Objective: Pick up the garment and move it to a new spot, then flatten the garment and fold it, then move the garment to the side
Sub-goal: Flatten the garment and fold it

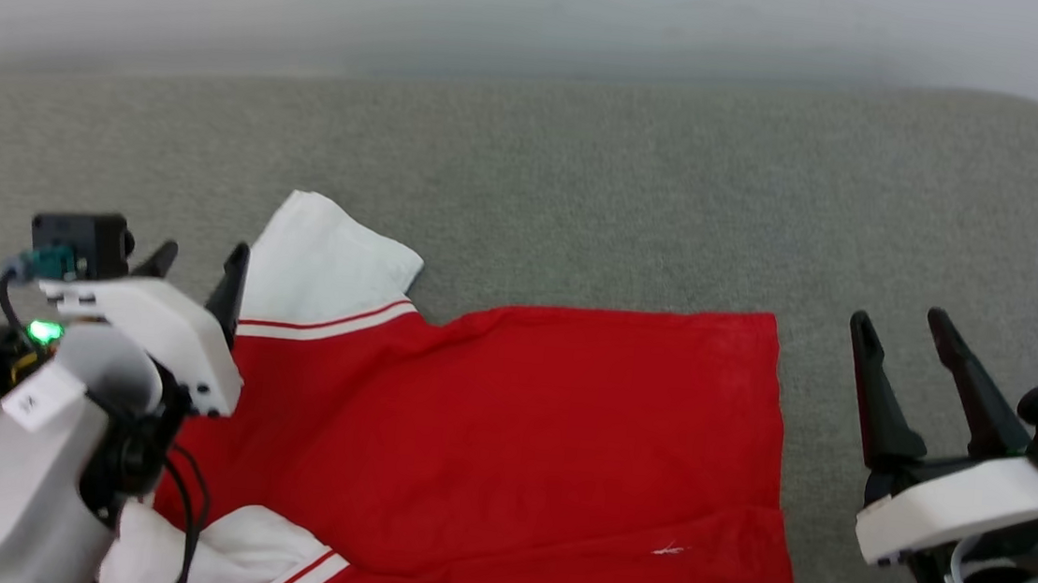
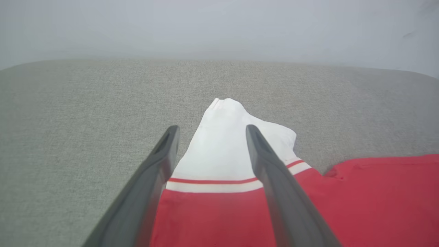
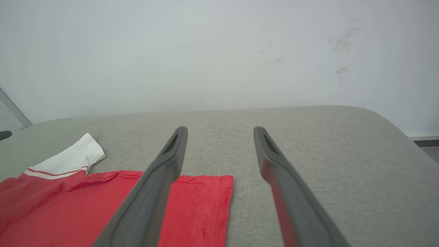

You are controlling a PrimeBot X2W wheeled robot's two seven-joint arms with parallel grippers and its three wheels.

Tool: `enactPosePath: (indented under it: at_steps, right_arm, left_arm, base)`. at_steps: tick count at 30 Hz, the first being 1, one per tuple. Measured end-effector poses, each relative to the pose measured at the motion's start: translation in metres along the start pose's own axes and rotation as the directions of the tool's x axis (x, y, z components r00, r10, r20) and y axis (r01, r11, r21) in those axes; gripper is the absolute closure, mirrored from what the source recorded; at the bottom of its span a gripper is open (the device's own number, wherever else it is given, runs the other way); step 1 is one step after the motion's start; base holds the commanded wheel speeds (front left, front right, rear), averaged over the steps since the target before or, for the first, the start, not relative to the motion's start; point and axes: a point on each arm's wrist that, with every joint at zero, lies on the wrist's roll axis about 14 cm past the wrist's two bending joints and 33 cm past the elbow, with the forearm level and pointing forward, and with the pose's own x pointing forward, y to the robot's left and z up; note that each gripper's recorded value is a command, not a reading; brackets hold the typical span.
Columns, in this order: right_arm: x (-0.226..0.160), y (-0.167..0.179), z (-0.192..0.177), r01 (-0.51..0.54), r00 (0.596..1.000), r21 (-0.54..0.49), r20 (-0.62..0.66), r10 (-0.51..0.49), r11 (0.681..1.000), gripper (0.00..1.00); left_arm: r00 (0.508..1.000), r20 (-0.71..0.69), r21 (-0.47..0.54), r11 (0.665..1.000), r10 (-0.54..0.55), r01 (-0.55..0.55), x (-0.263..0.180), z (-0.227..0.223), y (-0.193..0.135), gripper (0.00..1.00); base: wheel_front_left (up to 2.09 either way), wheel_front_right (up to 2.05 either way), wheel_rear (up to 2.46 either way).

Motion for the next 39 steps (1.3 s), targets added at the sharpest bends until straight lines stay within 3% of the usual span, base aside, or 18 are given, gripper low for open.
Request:
enactPosePath:
  at_steps: [6,13,20,26,27,29,33,39]
  right_arm:
    - [0.019,-0.011,-0.008,0.025,1.0,-0.007,-0.01,-0.025,1.0,0.0]
    - [0.019,-0.035,-0.027,0.097,0.994,-0.008,-0.056,-0.097,0.995,0.0]
    - [0.021,-0.049,-0.043,0.142,0.986,0.009,-0.084,-0.141,0.99,0.0]
    - [0.016,-0.061,-0.056,0.182,0.976,0.022,-0.122,-0.178,0.983,0.0]
    - [0.016,-0.062,-0.056,0.184,0.976,0.022,-0.124,-0.18,0.983,0.0]
    - [0.017,-0.063,-0.059,0.187,0.974,0.034,-0.132,-0.182,0.982,0.0]
    - [0.018,-0.065,-0.064,0.184,0.972,0.042,-0.159,-0.175,0.982,0.0]
    - [0.025,-0.062,-0.075,0.144,0.961,0.076,-0.247,-0.122,0.987,0.0]
  left_arm:
    - [0.984,-0.167,0.018,0.997,-0.068,0.072,0.051,-0.019,-0.008,0.0]
    - [0.911,-0.401,0.04,0.991,-0.098,0.124,0.093,-0.043,-0.012,0.0]
    - [0.795,-0.604,0.069,0.991,-0.049,0.114,0.116,-0.07,-0.004,0.0]
    - [0.637,-0.771,0.041,0.997,-0.013,0.071,0.113,-0.092,-0.006,0.02]
    - [0.618,-0.786,0.037,0.997,-0.013,0.069,0.112,-0.093,-0.007,0.54]
    - [0.604,-0.797,0.024,0.998,-0.019,0.064,0.111,-0.095,-0.009,1.0]
    - [0.606,-0.795,0.01,0.998,-0.031,0.064,0.108,-0.097,-0.014,1.0]
    - [0.676,-0.736,0.003,0.998,-0.043,0.067,0.108,-0.084,-0.014,1.0]
  base:
    - [0.0,0.0,0.0]
    - [0.0,0.0,0.0]
    - [0.0,0.0,0.0]
    - [0.0,0.0,0.0]
    - [0.0,0.0,0.0]
    - [0.0,0.0,0.0]
    - [0.0,0.0,0.0]
    - [0.0,0.0,0.0]
